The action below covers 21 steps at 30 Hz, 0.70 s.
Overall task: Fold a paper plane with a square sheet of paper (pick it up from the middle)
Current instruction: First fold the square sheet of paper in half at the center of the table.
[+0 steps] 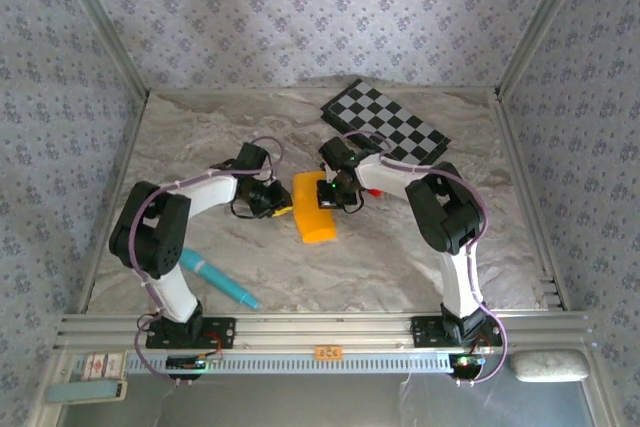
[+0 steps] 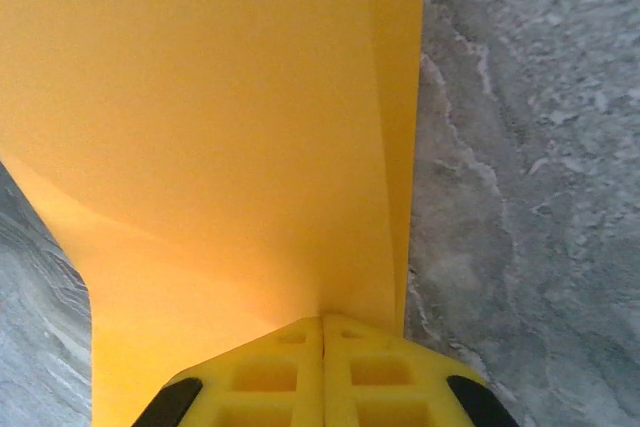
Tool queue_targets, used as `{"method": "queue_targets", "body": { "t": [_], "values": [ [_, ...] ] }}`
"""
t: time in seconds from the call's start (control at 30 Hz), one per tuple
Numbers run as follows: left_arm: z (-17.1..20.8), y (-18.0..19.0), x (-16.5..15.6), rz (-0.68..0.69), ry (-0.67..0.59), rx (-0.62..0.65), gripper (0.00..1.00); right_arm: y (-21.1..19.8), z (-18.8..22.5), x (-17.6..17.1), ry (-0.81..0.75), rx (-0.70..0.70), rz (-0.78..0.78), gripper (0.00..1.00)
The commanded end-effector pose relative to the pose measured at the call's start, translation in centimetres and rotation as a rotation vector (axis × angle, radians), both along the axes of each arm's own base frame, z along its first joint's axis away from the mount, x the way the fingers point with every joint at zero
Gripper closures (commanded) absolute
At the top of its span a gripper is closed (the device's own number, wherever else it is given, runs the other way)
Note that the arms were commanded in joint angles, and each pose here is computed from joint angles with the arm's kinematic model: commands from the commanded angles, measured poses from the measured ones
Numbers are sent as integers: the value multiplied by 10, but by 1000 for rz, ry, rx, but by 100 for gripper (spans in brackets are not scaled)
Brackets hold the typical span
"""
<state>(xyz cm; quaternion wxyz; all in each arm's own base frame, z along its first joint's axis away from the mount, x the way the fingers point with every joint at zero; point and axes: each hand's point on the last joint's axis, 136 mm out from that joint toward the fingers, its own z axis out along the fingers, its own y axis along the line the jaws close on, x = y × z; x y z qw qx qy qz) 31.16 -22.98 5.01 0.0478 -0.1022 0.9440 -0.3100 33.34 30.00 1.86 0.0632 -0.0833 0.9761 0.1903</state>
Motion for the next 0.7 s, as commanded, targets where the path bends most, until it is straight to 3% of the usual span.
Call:
{"method": "queue_targets", "body": {
  "t": [0.0, 0.3, 0.67],
  "values": [
    [29, -28, 7, -37, -73, -100, 81, -67, -56, -39, 158, -311, -2, 93],
    [-5, -52, 15, -88, -17, -101, 81, -65, -57, -41, 171, -310, 19, 93],
    [-42, 21, 22, -34, -6, 116, 82, -73, -56, -40, 156, -355, 124, 93]
  ]
}}
